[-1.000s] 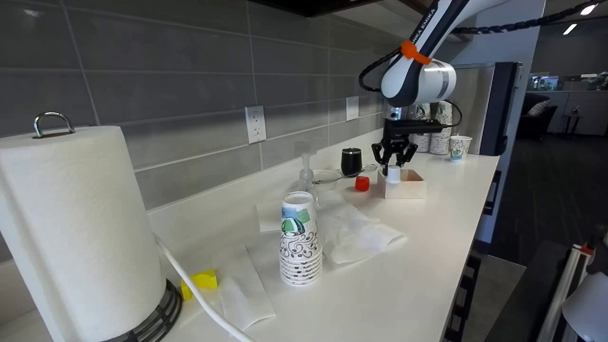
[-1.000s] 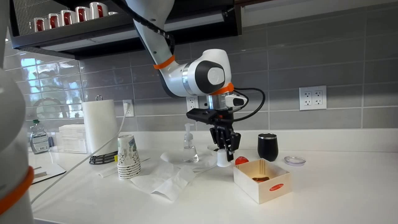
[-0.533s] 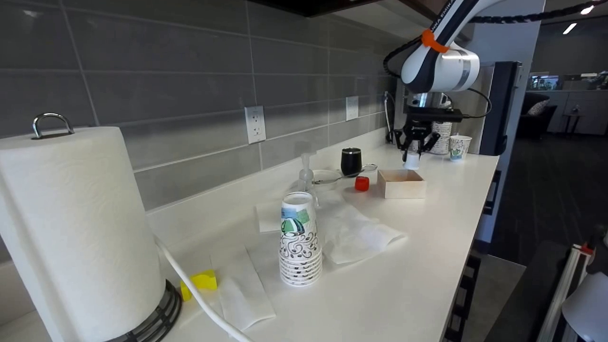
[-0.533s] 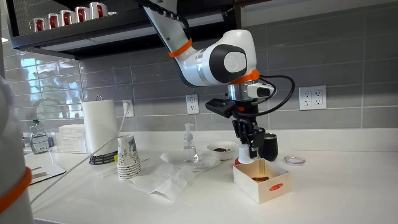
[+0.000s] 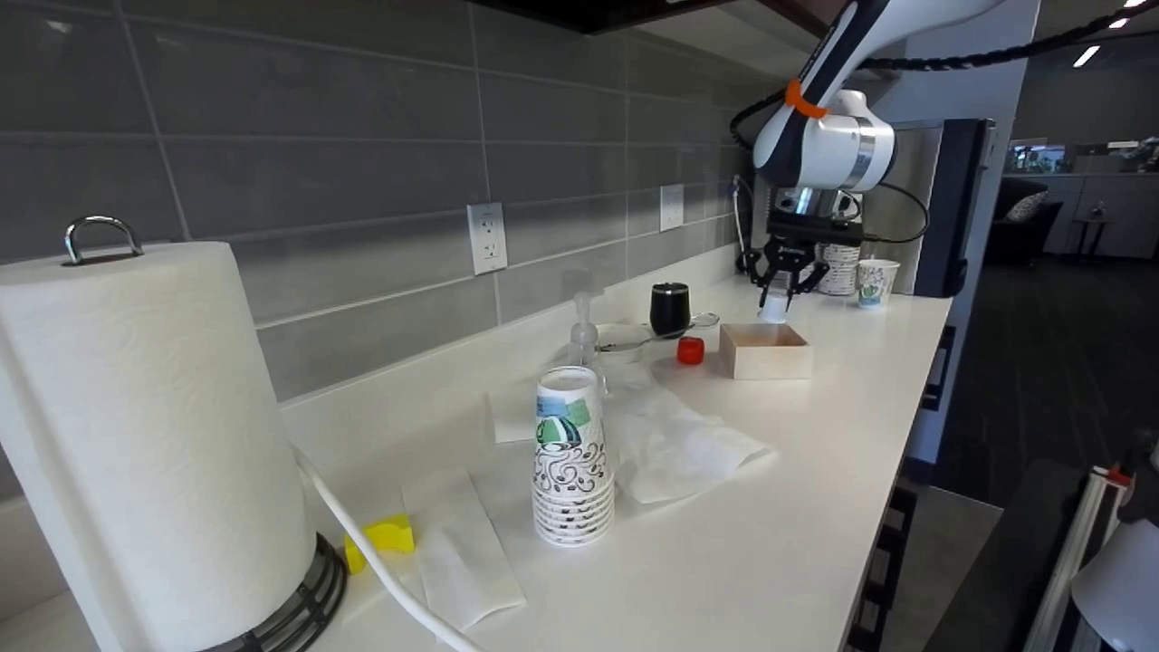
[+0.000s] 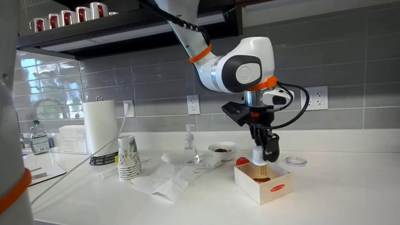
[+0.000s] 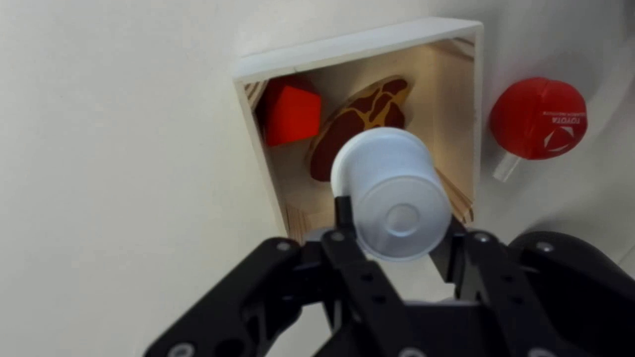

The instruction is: Put the coffee capsule in the small crate

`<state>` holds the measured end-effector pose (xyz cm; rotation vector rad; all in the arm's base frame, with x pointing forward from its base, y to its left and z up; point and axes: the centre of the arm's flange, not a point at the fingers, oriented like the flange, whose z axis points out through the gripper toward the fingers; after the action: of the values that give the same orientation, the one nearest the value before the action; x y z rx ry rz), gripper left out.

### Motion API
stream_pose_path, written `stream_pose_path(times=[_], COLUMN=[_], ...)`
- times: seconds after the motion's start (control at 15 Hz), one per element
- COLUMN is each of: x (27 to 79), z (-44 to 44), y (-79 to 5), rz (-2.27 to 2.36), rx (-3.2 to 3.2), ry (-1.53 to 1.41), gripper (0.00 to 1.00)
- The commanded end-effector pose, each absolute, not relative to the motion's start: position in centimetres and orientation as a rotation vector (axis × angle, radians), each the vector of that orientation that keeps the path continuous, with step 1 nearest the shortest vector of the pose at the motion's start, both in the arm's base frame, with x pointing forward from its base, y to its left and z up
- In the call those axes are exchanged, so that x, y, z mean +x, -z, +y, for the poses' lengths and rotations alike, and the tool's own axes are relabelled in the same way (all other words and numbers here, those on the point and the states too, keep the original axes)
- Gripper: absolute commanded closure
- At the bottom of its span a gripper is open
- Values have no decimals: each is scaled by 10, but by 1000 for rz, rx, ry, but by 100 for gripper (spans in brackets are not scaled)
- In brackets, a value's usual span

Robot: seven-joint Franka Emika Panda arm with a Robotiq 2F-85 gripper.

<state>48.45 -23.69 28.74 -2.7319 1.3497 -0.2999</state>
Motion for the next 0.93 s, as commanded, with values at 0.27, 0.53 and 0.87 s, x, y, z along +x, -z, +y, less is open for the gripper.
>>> stream_pose_path(times=[0.27, 0.53, 0.87], x=[556, 579, 587], z=[-255, -253, -249], y=[-264, -252, -255], rz=[1353, 1316, 1262], rx=[-2752, -2762, -2735], ry=[315, 296, 280], gripper=[86, 86, 13])
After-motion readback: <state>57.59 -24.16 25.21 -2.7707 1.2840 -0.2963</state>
